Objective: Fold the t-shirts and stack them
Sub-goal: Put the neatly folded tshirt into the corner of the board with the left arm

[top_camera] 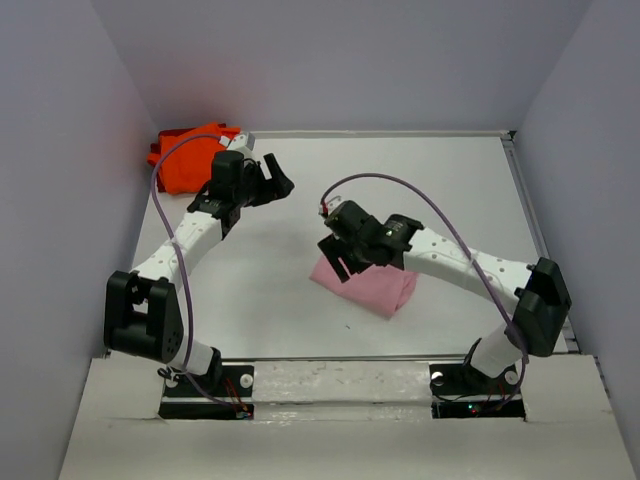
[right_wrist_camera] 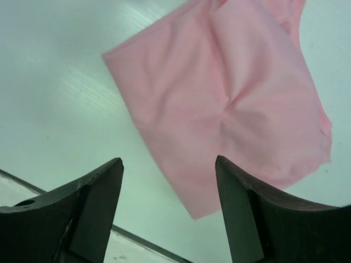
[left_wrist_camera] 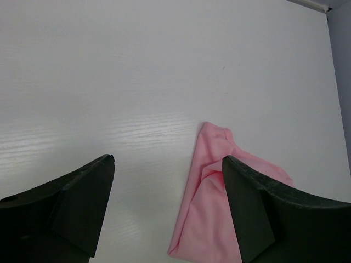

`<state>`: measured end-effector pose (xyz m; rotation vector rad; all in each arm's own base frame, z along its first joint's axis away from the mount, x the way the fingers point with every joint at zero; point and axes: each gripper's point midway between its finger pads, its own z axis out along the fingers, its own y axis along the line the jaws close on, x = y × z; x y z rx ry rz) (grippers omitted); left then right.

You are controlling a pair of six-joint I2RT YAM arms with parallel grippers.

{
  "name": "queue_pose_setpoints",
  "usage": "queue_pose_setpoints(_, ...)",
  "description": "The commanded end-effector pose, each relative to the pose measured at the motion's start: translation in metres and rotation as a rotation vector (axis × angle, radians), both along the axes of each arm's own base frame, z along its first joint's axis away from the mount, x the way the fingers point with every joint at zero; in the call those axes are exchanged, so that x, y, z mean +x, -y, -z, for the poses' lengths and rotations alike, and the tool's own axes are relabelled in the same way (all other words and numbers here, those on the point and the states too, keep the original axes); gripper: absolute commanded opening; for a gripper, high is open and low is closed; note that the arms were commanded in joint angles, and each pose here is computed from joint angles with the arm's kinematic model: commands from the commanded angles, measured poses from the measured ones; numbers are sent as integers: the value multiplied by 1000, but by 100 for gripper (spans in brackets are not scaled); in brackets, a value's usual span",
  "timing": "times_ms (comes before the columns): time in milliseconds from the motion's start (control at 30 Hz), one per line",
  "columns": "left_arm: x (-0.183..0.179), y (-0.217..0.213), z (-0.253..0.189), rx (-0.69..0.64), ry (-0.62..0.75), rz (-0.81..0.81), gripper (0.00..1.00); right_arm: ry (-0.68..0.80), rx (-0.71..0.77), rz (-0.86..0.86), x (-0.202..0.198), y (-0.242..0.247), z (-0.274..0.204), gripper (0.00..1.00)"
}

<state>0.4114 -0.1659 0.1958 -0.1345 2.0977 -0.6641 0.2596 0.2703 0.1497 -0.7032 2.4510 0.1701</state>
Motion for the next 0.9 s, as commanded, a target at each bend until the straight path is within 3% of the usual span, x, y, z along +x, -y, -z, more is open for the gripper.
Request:
queue_pose_setpoints(0,9,1,-25,-16,61,12,89,26,-259,-55,-31,25,17,74)
queue_pose_setpoints(233,8,4,-22,-30,51,26,89,89,-458,-163,-76,12,53,74)
queue_pose_setpoints(633,6,9,-16,-38,34,49,89,189,-628,-137,-71,29,86,74)
queue_pose_setpoints(867,6,10,-11,-43,22,57,89,220,-626,-108,-66,26,99,74)
